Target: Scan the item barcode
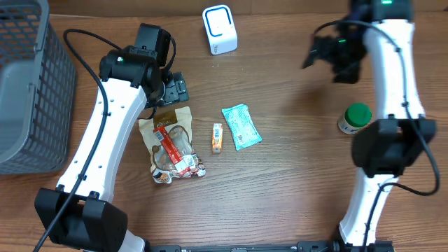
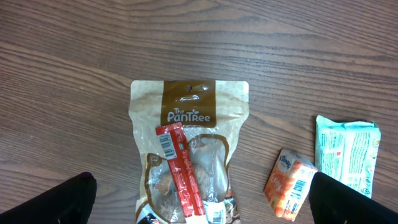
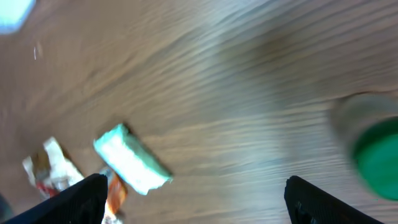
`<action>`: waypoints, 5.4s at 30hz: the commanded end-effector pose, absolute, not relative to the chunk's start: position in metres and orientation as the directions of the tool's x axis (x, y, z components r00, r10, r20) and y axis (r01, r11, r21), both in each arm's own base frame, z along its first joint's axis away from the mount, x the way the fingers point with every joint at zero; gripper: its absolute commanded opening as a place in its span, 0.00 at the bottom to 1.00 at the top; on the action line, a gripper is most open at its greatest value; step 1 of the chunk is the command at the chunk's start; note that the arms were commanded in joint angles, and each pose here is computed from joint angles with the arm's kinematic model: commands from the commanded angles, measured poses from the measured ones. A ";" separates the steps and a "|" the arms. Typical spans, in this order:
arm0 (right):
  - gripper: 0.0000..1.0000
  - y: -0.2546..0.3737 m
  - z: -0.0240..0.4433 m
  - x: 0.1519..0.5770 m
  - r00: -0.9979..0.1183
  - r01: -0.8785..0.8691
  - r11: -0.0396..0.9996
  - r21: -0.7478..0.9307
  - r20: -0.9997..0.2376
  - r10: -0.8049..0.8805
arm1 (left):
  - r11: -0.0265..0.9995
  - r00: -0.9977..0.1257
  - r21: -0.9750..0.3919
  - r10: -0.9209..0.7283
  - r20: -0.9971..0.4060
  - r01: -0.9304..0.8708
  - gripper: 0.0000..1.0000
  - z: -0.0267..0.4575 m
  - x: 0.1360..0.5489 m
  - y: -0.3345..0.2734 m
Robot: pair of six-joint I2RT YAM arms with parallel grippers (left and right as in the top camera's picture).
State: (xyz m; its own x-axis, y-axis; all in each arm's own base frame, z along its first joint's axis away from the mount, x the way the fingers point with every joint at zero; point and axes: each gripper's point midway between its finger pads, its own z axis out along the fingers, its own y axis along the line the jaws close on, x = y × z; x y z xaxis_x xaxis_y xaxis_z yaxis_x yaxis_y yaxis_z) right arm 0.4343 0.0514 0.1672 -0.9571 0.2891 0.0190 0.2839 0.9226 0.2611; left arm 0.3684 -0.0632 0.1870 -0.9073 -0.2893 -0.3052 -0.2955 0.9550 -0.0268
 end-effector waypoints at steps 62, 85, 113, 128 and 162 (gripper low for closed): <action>0.47 0.090 0.091 0.400 -0.999 0.035 0.987 0.159 0.005 0.035 | 0.958 -0.899 -0.028 -0.278 -0.337 -0.286 1.00 0.198 0.370 -0.061; 0.47 0.100 0.019 0.389 -1.000 0.030 0.973 0.227 0.000 0.031 | 0.958 -0.899 -0.028 -0.278 -0.337 -0.286 1.00 0.198 0.370 -0.061; 0.04 0.114 0.139 0.397 -0.979 0.027 0.934 0.355 -0.180 0.097 | 0.958 -0.899 -0.028 -0.278 -0.337 -0.286 1.00 0.198 0.370 -0.061; 0.04 0.126 0.145 0.402 -0.968 0.124 0.889 0.441 -0.143 0.206 | 0.953 -0.897 -0.130 -0.301 -0.325 -0.273 1.00 0.200 0.376 -0.078; 0.04 0.220 0.240 0.398 -0.988 -0.115 0.390 0.913 -0.144 0.046 | 0.657 -0.928 -0.668 0.147 -0.342 0.350 0.88 0.249 0.340 -0.233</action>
State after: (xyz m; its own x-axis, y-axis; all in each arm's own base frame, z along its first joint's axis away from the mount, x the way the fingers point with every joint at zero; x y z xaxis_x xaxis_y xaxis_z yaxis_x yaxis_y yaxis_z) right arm 0.4046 0.2109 0.2235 -0.9871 0.0824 -0.1372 -0.0846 0.4594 0.8842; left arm 0.3417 -0.2279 0.2374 -0.9461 0.1263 -0.2982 0.3006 0.6850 -0.6637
